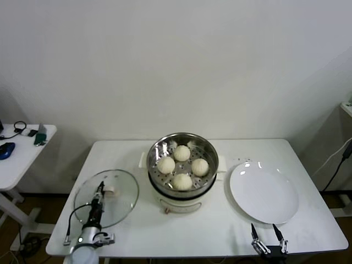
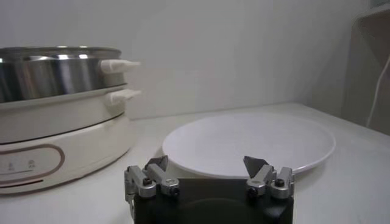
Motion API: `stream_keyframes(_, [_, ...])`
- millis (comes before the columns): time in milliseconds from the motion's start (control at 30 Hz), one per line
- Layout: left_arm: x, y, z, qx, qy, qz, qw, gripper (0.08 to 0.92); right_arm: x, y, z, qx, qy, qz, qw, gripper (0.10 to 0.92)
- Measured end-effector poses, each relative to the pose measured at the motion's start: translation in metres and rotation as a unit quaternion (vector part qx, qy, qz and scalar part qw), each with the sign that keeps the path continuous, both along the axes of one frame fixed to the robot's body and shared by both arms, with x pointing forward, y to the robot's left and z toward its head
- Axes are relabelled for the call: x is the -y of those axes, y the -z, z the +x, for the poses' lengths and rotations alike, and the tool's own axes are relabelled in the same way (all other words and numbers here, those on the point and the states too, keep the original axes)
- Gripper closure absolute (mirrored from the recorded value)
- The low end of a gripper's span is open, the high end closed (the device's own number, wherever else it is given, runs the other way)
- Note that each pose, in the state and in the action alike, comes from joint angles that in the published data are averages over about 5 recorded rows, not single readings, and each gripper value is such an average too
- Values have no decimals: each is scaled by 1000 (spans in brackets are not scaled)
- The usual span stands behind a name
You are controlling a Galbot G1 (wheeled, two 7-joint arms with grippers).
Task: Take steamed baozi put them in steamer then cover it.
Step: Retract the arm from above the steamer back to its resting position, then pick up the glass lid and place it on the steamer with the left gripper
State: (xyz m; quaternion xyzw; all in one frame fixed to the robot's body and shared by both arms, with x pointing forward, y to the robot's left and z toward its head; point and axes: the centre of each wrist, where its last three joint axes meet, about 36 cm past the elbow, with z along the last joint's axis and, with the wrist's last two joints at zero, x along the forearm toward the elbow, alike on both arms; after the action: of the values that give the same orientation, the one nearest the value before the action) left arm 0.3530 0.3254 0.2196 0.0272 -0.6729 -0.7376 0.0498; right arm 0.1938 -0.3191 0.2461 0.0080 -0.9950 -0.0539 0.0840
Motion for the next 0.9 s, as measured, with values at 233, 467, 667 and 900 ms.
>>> stream_keyframes(233, [-3,-6,0,3,2,-2,1000,856,0,-2,1,3,-1,-2,1000,200])
stream_keyframes(467, [-11,-38,3,18,-8,-12,1000,861,3,-9,0,-4,-4,-15,1000,200])
stream_keyframes(667, [-27,-97,11,36,-35,-28,998,861,4,-21,0,-7,-12,-29,999,200])
stream_keyframes(900, [-17,-180,29,63,-41,-49,996,861,6,-30,4,2,-16,-36,999,200])
